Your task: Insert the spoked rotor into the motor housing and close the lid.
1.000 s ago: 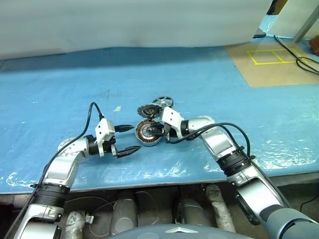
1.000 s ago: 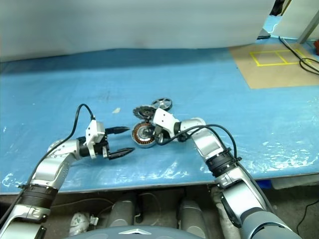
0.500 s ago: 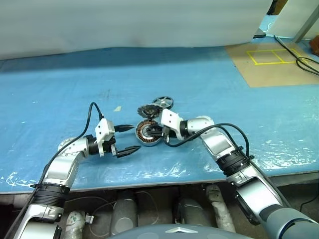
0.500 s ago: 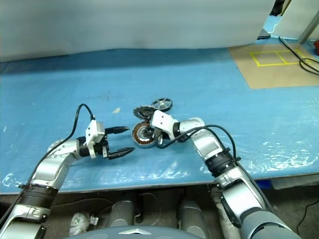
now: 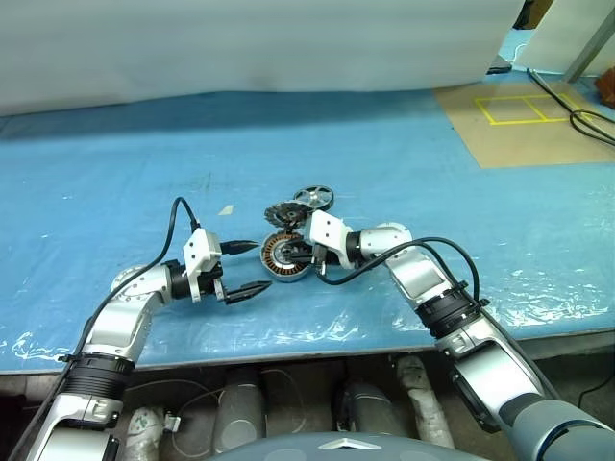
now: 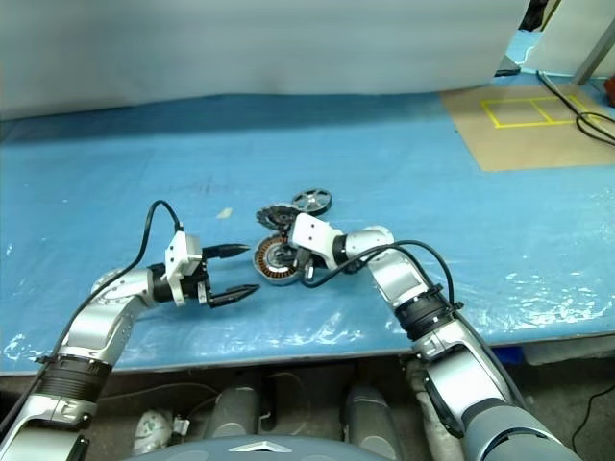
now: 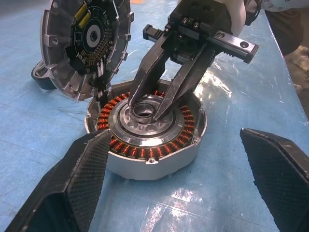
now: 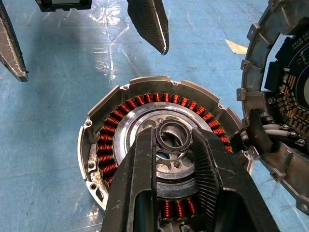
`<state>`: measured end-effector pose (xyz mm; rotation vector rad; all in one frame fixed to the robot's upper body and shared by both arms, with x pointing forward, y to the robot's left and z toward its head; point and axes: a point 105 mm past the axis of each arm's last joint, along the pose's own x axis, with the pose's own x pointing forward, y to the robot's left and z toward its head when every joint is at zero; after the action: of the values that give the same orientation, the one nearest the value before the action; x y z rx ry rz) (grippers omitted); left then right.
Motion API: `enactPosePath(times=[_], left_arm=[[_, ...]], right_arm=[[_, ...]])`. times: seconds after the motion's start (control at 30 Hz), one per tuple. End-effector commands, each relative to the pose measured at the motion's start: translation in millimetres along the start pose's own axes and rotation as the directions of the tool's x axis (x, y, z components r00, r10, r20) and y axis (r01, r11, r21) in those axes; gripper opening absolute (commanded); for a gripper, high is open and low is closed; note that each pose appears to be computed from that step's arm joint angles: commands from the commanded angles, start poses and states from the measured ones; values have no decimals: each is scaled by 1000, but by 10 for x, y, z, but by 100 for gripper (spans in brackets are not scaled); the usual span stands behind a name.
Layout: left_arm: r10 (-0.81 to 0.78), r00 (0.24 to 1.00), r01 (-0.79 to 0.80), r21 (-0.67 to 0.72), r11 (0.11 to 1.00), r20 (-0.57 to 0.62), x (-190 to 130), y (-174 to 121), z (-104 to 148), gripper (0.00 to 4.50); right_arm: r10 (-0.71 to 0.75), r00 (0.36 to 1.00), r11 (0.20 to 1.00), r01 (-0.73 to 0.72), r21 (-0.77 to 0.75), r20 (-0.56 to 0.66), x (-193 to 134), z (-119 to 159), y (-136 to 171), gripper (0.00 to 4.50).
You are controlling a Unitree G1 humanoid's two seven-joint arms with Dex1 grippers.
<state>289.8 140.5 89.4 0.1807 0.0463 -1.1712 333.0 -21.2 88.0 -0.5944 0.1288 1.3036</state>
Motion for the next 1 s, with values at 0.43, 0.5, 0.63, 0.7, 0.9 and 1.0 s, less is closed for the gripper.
enactPosePath(times=[0.43,0.5,0.63,0.7,0.9,1.0], left_arm=[[-2,1000,1,38,999,15,3,34,79,450],[-2,1000,2,37,999,15,4,33,79,450],[-2,1000,1,36,999,14,5,35,79,450],[-2,1000,1,36,999,13,5,35,78,450],[-1,1000,1,36,999,13,6,36,77,450],[-1,1000,1,36,999,13,8,36,76,450]], right_arm=[[7,1000,1000,-7,-5,-20,-14,-12,10,65],[12,1000,1000,-12,-4,-20,-11,-15,20,65],[20,999,1000,-21,-7,-26,-9,-17,29,65],[26,999,1000,-26,-3,-26,-8,-21,36,65],[33,999,999,-33,0,-31,-2,-35,53,65],[33,999,999,-33,0,-35,-2,-45,57,65]])
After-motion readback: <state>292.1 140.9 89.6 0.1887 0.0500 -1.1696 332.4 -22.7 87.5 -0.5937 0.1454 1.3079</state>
